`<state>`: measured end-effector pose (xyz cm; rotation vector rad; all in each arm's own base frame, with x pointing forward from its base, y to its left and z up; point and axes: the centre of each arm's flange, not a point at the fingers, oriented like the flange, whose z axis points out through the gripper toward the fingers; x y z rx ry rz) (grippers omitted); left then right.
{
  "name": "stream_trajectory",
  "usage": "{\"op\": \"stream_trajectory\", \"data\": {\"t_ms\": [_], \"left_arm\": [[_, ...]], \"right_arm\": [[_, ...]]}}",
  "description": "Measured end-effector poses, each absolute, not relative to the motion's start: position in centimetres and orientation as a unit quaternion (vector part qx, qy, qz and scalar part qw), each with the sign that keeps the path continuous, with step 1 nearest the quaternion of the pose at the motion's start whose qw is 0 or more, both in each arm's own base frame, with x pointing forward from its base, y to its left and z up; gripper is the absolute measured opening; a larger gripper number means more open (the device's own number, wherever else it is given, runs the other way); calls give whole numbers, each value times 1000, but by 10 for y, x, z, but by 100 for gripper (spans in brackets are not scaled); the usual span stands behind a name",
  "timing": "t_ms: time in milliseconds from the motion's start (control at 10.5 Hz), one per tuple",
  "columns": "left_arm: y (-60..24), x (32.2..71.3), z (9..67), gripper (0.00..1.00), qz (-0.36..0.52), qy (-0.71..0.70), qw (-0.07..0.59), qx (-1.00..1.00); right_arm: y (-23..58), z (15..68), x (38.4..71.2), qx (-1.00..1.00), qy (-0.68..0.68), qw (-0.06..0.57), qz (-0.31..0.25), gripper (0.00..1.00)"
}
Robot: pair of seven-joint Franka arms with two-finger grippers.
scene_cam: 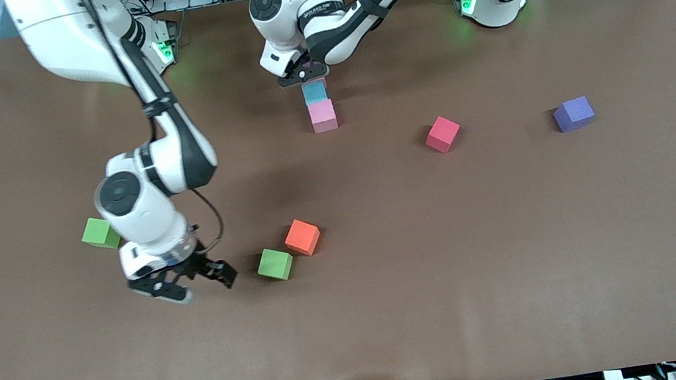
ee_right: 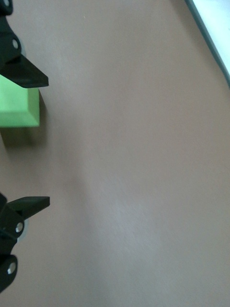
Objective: Arrange blocks into number 1
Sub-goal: 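Grasp the green cube with the right gripper while the left gripper reaches the magenta cube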
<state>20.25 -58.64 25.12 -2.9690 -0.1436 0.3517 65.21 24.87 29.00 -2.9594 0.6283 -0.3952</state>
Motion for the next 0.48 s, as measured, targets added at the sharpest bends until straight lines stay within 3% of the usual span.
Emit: {"op": "stream_trajectory", "data": {"t_ms": [191,477], "left_arm": [[-584,228,284,100,104,-72,63,-990],[-548,299,322,100,79,-132,54,-987]], "right_arm": [[283,278,647,-967,215,45,-130,100],[311,255,645,-970,201,38,-128,100]]}}
